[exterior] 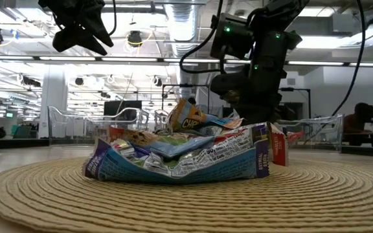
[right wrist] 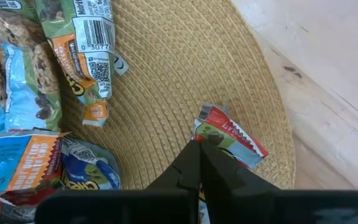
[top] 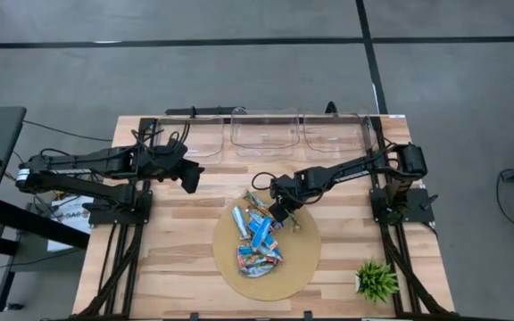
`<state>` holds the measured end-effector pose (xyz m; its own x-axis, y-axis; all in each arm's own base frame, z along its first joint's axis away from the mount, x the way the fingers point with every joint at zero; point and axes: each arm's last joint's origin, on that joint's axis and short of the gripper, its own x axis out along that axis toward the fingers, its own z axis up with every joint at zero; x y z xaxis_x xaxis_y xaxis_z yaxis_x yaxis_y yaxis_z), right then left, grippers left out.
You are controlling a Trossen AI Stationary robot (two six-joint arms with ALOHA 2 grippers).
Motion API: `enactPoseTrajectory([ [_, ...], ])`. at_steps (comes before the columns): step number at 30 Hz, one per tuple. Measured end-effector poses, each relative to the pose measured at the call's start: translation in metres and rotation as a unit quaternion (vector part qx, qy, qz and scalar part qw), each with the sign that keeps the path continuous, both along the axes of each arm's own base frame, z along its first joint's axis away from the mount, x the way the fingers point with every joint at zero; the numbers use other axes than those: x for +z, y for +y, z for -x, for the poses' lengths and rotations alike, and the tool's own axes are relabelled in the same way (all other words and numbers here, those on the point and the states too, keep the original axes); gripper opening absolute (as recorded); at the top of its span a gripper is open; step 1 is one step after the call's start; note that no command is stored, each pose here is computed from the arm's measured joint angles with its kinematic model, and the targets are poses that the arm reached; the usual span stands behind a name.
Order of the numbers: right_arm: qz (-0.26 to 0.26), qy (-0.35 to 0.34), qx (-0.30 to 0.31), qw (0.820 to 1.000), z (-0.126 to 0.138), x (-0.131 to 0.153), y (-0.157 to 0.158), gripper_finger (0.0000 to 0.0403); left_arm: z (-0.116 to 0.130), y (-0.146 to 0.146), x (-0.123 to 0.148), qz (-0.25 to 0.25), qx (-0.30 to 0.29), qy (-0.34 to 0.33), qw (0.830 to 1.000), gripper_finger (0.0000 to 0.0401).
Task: Pick and place Granola Bars by type
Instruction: Put the red granola bar into the right transparent bin
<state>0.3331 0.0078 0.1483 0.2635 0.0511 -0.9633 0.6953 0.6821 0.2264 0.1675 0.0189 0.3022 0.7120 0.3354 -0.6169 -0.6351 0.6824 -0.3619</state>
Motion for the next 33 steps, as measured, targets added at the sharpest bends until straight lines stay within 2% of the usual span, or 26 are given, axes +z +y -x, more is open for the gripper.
enactPoseTrajectory([
  [10,-0.002,-0.01,0.001,1.0,-0.002,0.0,0.0,0.0011,0.0,0.0,0.0,-0.004,-0.003,0.002,1.0,0.0135],
  [16,-0.004,-0.042,0.004,0.999,-0.008,0.009,0.0,0.0059,0.0,0.0,0.0,-0.007,-0.006,0.004,1.0,0.0135],
  [20,0.001,-0.051,0.016,0.999,-0.013,0.026,-0.002,0.0086,0.0,0.0,0.0,-0.007,-0.006,0.005,1.0,0.0135],
  [26,0.011,0.01,0.05,0.999,-0.01,0.049,0.001,0.0107,0.001,0.0,-0.001,-0.008,-0.004,0.007,1.0,0.0135],
  [33,0.013,0.052,0.068,0.996,-0.003,0.049,0.011,0.0123,0.001,0.0,-0.001,-0.019,-0.012,0.013,1.0,0.0135],
])
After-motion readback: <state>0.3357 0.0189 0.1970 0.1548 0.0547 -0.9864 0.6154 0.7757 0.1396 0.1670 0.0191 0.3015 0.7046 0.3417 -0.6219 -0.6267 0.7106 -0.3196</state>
